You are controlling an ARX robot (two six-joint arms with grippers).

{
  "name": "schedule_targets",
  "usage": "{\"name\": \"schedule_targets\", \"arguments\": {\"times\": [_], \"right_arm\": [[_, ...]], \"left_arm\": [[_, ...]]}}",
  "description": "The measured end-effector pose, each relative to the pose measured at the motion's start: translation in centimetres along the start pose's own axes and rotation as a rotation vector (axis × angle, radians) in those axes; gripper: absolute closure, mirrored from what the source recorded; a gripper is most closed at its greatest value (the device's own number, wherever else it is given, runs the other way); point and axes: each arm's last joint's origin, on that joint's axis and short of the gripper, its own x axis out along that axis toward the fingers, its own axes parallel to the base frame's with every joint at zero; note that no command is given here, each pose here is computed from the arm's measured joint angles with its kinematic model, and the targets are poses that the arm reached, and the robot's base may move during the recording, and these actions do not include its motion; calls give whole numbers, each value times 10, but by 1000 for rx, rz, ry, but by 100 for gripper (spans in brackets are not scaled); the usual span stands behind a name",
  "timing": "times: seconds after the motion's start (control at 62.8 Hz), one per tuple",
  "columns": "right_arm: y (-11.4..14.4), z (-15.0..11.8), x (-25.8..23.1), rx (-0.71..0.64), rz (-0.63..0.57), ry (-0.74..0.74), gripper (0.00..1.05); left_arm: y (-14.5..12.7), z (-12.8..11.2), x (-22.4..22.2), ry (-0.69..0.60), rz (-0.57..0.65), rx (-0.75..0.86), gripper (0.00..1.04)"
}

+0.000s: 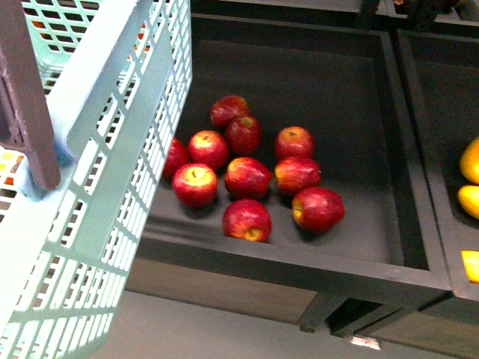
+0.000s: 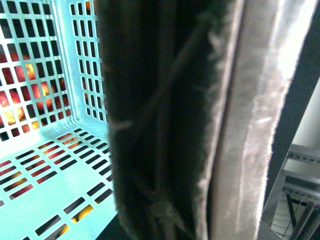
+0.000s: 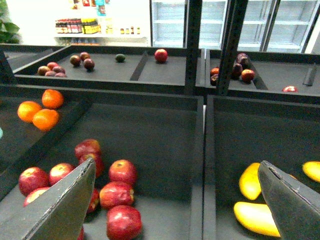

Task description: Pick mango and avocado into basket

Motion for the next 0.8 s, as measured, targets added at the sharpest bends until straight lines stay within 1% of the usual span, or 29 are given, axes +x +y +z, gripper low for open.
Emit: {"name": "schedule_targets", "arguments": {"times": [0.143,0.223,0.319,0.35,0.382,0.398,0.43,0.446,0.462,0.478,0.494,0.51,0.526,0.558,0.574,0.589,0.605,0.637,0.669,0.733,0.797], "right_arm": [[0,0,0,0,1,0,9],[0,0,0,0,-1,0,9],[0,0,0,0,-2,0,9],[0,0,0,0,-1,0,9],[0,0,0,0,-1,0,9],[0,0,0,0,-1,0,9],[0,0,0,0,-3,0,9],[0,0,0,0,-3,0,9],[0,0,0,0,-4,0,9],[0,0,0,0,-4,0,9],[0,0,0,0,-4,0,9],[0,0,0,0,-4,0,9],[0,0,0,0,-3,0,9],[0,0,0,0,-4,0,9],[0,0,0,0,-4,0,9],[0,0,0,0,-4,0,9],[0,0,0,0,-5,0,9],[0,0,0,0,-5,0,9],[0,0,0,0,-5,0,9],[0,0,0,0,-4,0,9],[0,0,0,0,-4,0,9]], "left_arm": [[0,2,0,-32,2,6,89],[0,2,0,-24,1,8,89],[0,1,0,5,2,7,89],[1,2,1,66,30,39,89],[1,2,1,147,65,119,89],[0,2,3,191,75,196,89],[0,1,6,289,53,347,89],[0,1,7,314,44,389,89],[-1,-1,10,356,24,473,89],[-1,-1,11,374,17,492,89],[-1,-3,15,402,-7,592,89],[-1,-4,17,413,-17,631,89],[-1,-5,21,429,-35,705,89],[-1,-7,27,442,-59,808,89],[-2,-7,30,444,-63,824,89],[-3,-7,35,442,-81,895,89],[-4,-6,38,441,-86,907,89],[-9,-6,48,430,-114,982,89],[-14,-5,57,420,-135,1005,89],[-27,-4,73,413,-169,1027,89],[-36,-7,90,453,-192,1014,89]]}}
